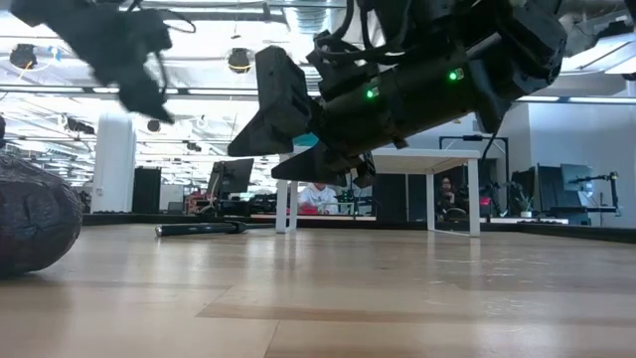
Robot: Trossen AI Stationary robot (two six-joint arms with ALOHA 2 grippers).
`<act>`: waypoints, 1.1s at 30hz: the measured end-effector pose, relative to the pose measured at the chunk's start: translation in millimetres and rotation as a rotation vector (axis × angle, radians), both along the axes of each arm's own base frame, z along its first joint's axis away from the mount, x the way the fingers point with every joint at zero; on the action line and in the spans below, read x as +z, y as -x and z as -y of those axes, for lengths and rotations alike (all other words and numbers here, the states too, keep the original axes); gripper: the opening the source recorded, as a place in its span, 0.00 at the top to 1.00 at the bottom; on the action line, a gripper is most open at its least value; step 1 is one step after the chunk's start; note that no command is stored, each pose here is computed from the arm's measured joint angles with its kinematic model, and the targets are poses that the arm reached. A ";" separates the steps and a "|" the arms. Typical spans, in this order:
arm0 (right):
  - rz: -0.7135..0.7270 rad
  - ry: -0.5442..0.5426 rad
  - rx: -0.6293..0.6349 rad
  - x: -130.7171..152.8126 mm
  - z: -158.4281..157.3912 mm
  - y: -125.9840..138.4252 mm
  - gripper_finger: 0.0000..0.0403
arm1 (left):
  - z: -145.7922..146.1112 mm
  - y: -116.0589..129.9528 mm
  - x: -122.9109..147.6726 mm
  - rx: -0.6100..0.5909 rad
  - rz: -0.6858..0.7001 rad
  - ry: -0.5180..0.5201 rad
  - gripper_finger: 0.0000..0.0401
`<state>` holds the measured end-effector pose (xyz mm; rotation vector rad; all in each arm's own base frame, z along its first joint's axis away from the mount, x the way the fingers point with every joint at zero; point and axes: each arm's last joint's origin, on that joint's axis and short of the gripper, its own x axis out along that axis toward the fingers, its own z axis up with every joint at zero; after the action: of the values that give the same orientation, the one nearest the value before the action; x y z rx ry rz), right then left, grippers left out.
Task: Pick & Place Fruit
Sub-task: Put the red pomegranate into the blue strainer bowl on the shelf
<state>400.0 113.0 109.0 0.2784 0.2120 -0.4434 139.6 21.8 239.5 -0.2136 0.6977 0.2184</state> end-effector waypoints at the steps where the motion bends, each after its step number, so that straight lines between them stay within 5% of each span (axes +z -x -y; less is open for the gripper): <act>1: 0.000 0.000 -0.004 0.2 1.7 -0.5 0.22 | 5.2 1.0 -3.2 -0.028 -0.036 0.035 0.25; 9: 0.000 -0.004 -0.044 0.1 17.0 -4.3 0.22 | 53.4 -17.9 -21.7 -0.367 -0.203 0.148 0.25; 14: 0.001 -0.007 -0.049 0.2 19.5 -4.9 0.22 | 77.7 -30.4 -49.3 -0.388 -0.422 0.277 0.25; 20: 0.001 -0.007 -0.048 0.1 19.3 -4.9 0.22 | 100.3 -35.8 -75.2 -0.414 -0.592 0.285 0.25; 26: 0.000 -0.007 -0.049 0.1 19.5 -4.9 0.22 | 112.4 -44.8 -87.3 -0.367 -0.595 0.316 0.25; 33: -0.001 -0.007 -0.046 0.0 18.1 -4.5 0.22 | 117.6 -46.4 -96.0 -0.322 -0.597 0.226 0.25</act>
<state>404.5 94.9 109.0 0.2901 0.2081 -0.4882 186.0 -95.8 143.5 -0.2501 1.3392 -0.1164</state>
